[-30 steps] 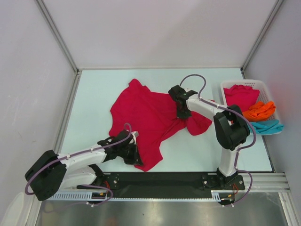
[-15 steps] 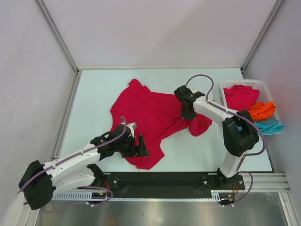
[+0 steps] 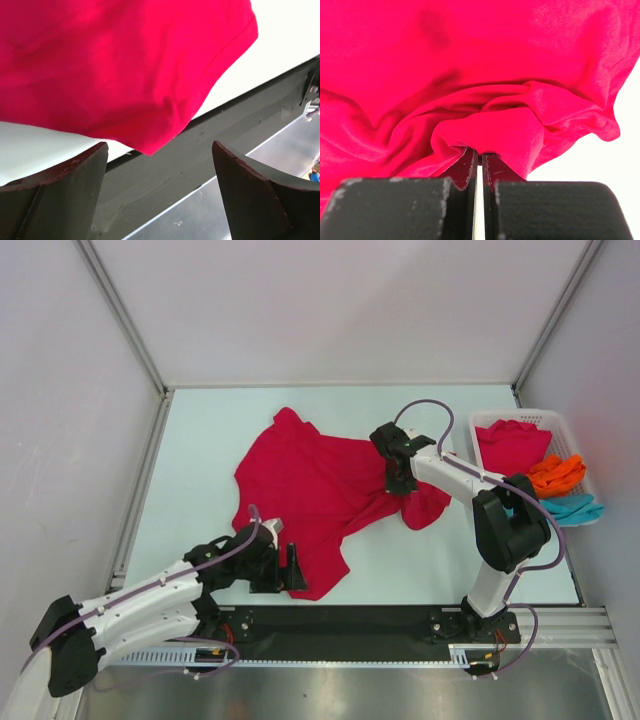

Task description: Fold and stack the t-shirts

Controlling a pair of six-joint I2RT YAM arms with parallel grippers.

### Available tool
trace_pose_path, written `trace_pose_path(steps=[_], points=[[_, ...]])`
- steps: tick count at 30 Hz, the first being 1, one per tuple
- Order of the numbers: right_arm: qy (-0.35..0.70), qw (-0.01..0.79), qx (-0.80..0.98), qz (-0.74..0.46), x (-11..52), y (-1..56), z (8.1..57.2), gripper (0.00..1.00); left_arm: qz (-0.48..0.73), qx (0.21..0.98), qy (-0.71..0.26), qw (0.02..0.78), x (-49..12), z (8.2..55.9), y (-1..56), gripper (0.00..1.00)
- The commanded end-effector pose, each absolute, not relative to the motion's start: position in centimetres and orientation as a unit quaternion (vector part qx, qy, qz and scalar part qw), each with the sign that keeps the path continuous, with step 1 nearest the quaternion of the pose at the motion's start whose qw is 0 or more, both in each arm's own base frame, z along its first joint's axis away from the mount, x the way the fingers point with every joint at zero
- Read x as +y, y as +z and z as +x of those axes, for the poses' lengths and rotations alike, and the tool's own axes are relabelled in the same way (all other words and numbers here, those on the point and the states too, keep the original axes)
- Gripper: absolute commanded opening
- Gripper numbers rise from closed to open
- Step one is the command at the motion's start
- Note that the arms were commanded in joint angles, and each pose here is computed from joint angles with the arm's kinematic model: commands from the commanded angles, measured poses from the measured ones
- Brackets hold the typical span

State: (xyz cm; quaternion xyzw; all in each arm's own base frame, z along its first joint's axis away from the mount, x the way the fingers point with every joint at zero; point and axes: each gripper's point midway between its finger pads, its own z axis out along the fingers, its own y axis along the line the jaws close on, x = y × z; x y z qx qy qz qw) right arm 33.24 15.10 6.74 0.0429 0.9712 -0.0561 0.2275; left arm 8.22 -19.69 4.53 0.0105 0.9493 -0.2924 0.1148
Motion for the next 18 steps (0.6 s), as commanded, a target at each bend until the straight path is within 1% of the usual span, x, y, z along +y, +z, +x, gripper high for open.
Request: trace_pose_path(steps=[1,4,10,12,13,14,15,17,18], points=[[-0.047,0.240,0.969,0.037,15.6,7.5,33.5,0.00,0.008,0.950,-0.293,0.104,-20.1,7.3,4.3,0.87],[-0.049,0.238,0.969,0.035,15.7,7.3,33.5,0.00,0.010,0.951,-0.293,0.099,-20.3,7.0,3.9,0.82],[-0.049,0.236,0.970,0.031,16.1,7.1,33.5,0.00,0.007,0.951,-0.292,0.098,-20.7,7.2,3.0,0.77],[-0.050,0.235,0.970,0.031,16.1,7.0,33.5,0.00,0.008,0.949,-0.298,0.104,-21.2,7.6,2.9,0.71],[-0.051,0.233,0.971,0.030,16.2,6.9,33.5,0.00,0.008,0.952,-0.290,0.098,-21.2,7.6,2.4,0.66],[-0.051,0.233,0.971,0.029,16.2,6.9,33.5,0.00,0.009,0.952,-0.291,0.098,-21.4,7.8,2.4,0.55],[-0.051,0.233,0.971,0.030,16.2,6.9,33.5,0.00,0.011,0.950,-0.295,0.100,-21.9,8.0,2.4,0.51],[-0.054,0.233,0.971,0.029,16.0,6.9,33.5,0.00,0.016,0.953,-0.288,0.097,-22.2,8.3,2.1,0.44],[-0.057,0.233,0.970,0.028,15.9,7.0,33.5,0.00,0.019,0.953,-0.286,0.098,-22.3,8.5,2.1,0.38]])
